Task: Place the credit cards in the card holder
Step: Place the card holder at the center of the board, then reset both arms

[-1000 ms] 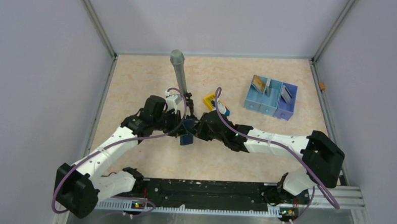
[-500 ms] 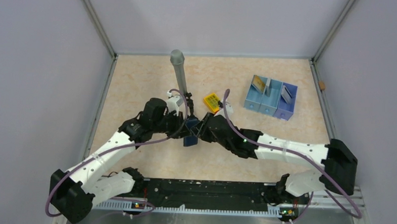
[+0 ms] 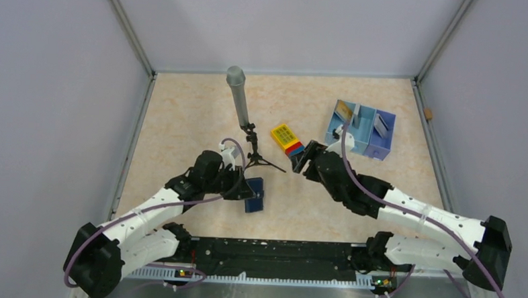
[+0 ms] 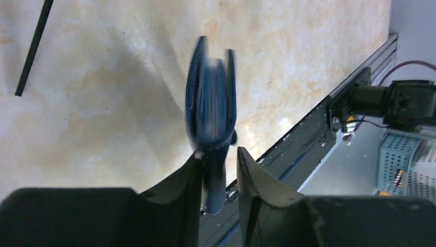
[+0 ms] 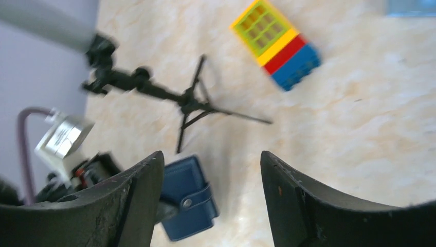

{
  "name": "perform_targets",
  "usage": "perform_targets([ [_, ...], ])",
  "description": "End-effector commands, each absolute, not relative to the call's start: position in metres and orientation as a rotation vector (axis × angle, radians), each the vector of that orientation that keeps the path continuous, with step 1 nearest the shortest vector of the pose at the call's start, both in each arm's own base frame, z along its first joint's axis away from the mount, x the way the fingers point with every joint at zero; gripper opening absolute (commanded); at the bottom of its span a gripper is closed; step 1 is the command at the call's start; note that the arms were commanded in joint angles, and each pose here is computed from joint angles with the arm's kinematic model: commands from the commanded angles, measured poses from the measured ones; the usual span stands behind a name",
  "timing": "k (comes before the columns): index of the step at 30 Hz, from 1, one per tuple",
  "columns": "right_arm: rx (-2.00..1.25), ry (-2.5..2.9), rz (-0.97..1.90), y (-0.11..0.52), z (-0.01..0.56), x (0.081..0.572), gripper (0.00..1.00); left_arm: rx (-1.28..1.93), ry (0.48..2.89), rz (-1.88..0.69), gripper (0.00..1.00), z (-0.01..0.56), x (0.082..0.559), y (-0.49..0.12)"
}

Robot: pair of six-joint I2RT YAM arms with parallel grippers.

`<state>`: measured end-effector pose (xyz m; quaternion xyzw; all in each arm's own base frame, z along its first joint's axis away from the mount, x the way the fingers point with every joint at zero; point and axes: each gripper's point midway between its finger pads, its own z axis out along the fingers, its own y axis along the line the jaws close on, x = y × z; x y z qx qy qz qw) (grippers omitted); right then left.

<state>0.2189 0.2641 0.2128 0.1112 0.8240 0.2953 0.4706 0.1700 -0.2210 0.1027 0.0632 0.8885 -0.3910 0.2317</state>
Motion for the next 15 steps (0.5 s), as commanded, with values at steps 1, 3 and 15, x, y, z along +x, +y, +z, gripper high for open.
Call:
perform_targets([
  [1,0.220,2.027,0.585,0.221,0.196,0.247,0.68,0.148,2.330,-1.109,0.41,0.111,0.187,-0.230],
  [3,0.229,2.023,0.554,0.204,0.190,0.256,0.68,0.085,2.359,-1.038,0.54,0.097,0.192,-0.220],
  [15,0.266,1.947,0.238,0.101,0.194,0.279,0.72,-0.298,2.245,-0.610,0.99,0.137,0.239,-0.122],
])
